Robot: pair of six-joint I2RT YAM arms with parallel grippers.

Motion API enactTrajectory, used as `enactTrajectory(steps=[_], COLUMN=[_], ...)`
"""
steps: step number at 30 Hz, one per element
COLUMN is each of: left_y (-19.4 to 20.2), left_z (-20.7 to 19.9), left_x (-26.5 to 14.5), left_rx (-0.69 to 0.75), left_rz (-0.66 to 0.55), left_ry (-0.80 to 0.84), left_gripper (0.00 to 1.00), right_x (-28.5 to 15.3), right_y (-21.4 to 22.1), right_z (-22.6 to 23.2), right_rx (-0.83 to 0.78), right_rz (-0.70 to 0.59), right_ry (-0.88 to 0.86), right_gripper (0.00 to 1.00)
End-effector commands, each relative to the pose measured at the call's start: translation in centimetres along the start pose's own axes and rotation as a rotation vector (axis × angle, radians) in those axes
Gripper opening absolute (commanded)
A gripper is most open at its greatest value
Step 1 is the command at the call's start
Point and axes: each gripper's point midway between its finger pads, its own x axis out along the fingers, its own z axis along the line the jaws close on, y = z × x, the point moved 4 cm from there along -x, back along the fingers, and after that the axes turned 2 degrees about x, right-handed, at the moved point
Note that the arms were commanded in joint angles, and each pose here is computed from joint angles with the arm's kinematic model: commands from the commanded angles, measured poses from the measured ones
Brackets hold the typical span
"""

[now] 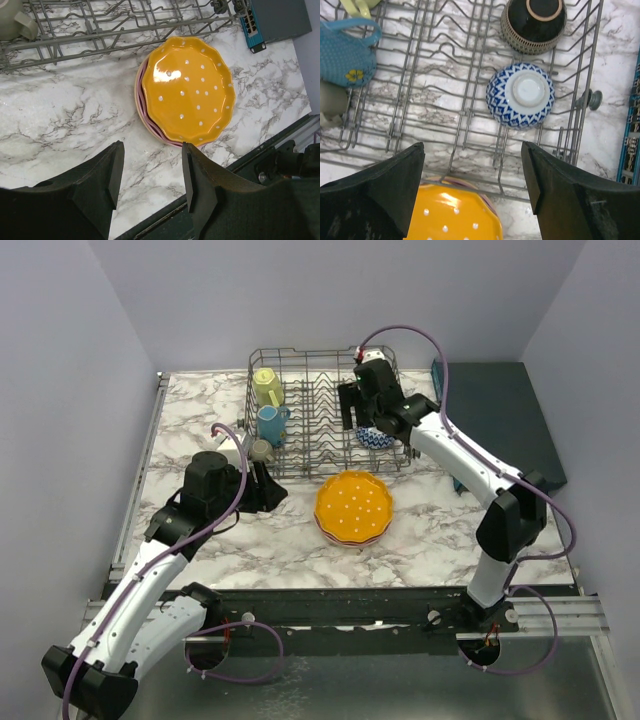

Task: Load the mixed dishes into the dish rack
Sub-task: Turn the bowl upside down on the dish rack.

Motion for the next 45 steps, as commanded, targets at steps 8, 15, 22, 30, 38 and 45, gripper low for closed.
enactTrajectory(steps=[8,15,22,30,38,45], left_y=[0.8,1.1,1.3,3.5,5.1,6.0], left_z=[0.6,0.7,0.5,0.9,-0.2,0.0], left_x=[0.6,1.1,1.4,3.0,6.7,9.4], left_rx=[-0.027,-0.051,-0.114,-0.209,-0.233,-0.272], left_rz=[0.031,0.052,0.063,0.156,0.264,0.296], left_ry=[-0.032,-0.042,-0.052,-0.079,-0.081,-0.123], left_gripper=[0.55,0.55,0.55,0.55,0.56,0.61], right_x=[-5.5,-8.4,-10.6,-11.6,-11.6,-9.5], right_y=[3.0,5.0,7.1,11.5,14.9,18.2], right_z=[-1.1,-2.2,-3.8,-4.3,-3.8,-3.2], right_rx=[0.078,0.097,0.099,0.137,0.237,0.289], right_rz=[-0.001,-0.001,0.002,0.085,0.157,0.250], right_ry=[-0.118,-0.142,-0.119,-0.144,-0.179,-0.169], right_gripper=[0.81,0.80,0.79,0.78,0.81,0.84])
